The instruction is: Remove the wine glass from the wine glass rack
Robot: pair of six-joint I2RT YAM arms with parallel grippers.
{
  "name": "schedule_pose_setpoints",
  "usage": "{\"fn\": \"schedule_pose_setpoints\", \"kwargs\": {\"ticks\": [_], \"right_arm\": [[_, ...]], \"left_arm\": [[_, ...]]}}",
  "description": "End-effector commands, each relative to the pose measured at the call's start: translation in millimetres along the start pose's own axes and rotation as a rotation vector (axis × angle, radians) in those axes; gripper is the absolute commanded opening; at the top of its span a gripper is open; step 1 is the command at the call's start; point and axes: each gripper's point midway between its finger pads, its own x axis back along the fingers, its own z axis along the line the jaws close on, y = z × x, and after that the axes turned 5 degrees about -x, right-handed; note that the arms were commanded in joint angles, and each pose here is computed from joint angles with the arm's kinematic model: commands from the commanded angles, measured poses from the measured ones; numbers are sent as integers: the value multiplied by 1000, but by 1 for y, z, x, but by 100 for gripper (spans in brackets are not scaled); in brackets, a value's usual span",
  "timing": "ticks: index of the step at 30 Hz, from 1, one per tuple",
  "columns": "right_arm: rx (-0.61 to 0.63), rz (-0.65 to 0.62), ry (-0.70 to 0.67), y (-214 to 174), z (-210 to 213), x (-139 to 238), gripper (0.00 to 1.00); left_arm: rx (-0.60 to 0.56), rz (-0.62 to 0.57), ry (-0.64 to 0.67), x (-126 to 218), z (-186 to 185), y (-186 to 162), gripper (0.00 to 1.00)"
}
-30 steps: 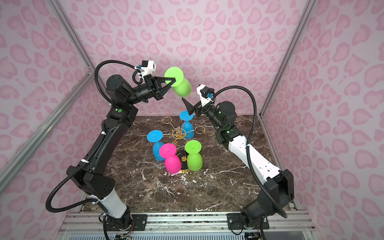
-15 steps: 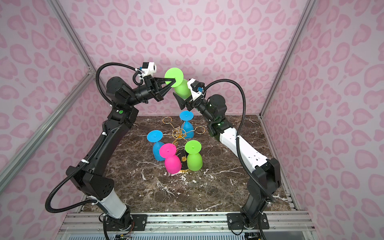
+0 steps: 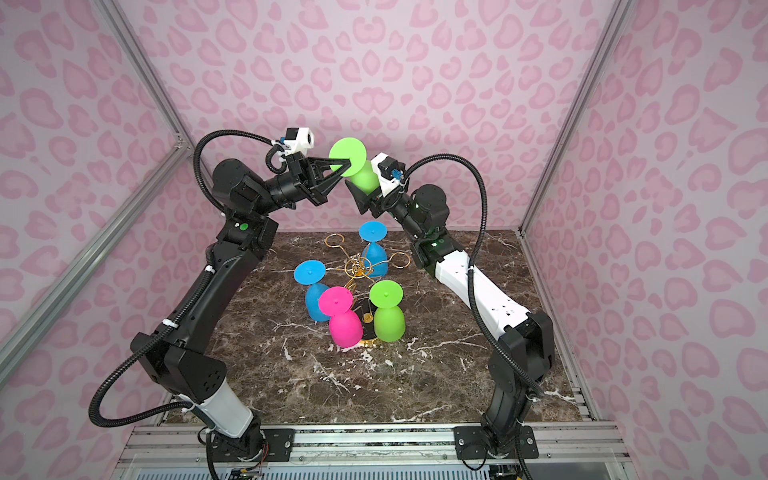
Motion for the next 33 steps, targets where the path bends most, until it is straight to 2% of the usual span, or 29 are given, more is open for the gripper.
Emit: {"fn": "schedule_pose_setpoints", "kwargs": {"ticks": [1,12,16,18,24,29,33], "right_arm": [[-9,5,1,-2,1,-1,88],[-19,24,21,4,13,6,72],[-37,34,16,7,15,10,70],[-59,39,12,11,15,13,70],[-111,55,-16,23,9,25,69],[-189,119,-71,32,-12,42,67],[-208,238,-127,23,-27,59,65]], "left_arm": [[-56,0,-50,2,-19,-1,4],[-39,-6,-58,1,-17,2,4],[-31,-14,-61,1,-16,5,5],[-32,-17,-61,1,-17,6,12],[-87,-3,-56,4,-26,3,48],[-141,-13,-20,13,-17,4,56],[-257,-41,53,25,1,7,60]]}}
